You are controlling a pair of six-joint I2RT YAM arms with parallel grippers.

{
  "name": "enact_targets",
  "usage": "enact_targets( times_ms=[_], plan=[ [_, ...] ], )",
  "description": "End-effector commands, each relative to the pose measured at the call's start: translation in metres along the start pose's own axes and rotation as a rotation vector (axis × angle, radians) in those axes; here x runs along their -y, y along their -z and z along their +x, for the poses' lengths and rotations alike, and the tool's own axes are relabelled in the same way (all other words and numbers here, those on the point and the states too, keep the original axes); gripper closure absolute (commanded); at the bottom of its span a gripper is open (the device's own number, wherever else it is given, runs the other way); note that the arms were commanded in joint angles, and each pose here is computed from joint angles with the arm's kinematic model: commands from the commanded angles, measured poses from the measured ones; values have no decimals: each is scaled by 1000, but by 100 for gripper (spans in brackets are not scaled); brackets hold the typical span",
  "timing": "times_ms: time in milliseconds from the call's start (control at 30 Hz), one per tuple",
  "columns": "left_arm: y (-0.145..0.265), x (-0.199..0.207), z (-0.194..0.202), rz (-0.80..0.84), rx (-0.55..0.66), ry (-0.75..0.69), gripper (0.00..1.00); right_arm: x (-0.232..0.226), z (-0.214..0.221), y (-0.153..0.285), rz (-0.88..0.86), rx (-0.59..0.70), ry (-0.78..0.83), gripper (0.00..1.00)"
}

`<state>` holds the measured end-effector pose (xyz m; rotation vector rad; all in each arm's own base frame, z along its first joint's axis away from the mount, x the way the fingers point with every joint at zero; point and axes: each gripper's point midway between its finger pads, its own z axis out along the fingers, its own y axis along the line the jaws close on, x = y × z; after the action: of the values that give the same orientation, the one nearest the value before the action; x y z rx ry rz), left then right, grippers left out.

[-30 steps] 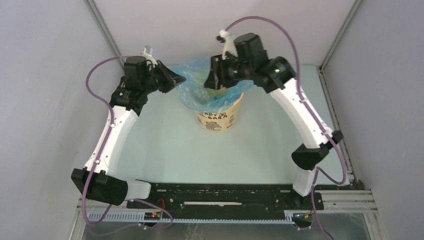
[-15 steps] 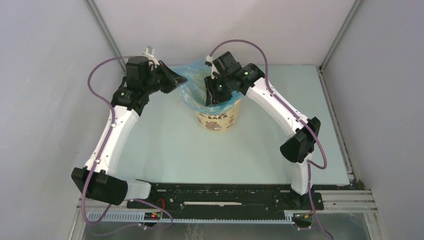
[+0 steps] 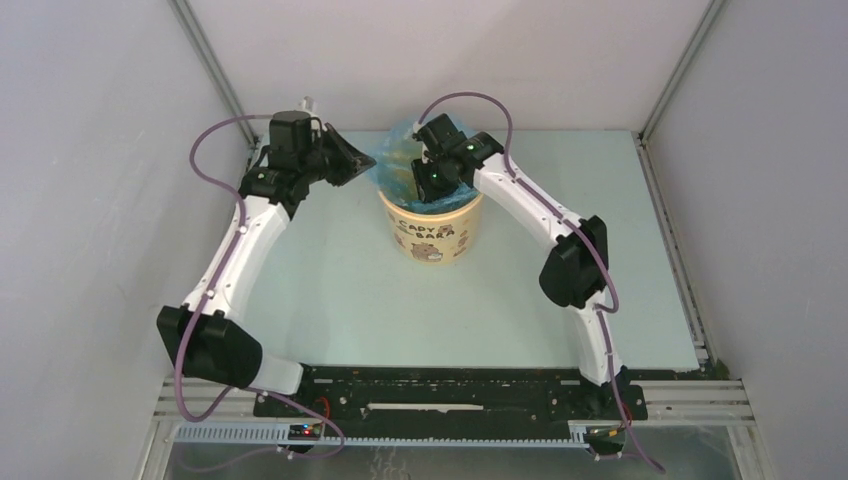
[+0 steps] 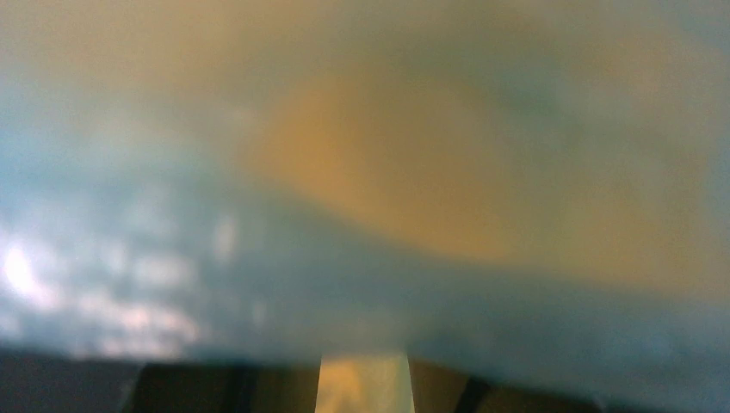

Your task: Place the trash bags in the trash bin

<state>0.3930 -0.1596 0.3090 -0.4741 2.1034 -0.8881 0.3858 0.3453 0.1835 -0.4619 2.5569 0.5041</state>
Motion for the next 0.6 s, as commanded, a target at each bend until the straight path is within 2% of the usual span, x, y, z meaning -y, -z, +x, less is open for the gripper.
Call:
enact_targets(
  times_ms=[0, 67, 200, 367, 467, 567],
  plan=[
    [0, -1, -7, 2, 28, -36, 90, 2, -15, 5, 16, 21, 37, 55],
    [4, -3, -4, -1, 25, -48, 88, -6, -20, 25, -8, 38, 51, 53],
    [17, -3, -2, -2, 34, -78, 88, -22, -31, 74, -82, 114, 46, 40],
    [24, -2, -2, 0, 35, -76, 85, -32, -38, 121, -172, 174, -6, 33],
    [29, 1, -2, 5, 42, -65, 74, -30, -39, 151, -174, 205, -21, 28],
    [32, -3, -1, -10, 51, -61, 56, -21, -35, 175, -153, 226, -63, 26]
  ],
)
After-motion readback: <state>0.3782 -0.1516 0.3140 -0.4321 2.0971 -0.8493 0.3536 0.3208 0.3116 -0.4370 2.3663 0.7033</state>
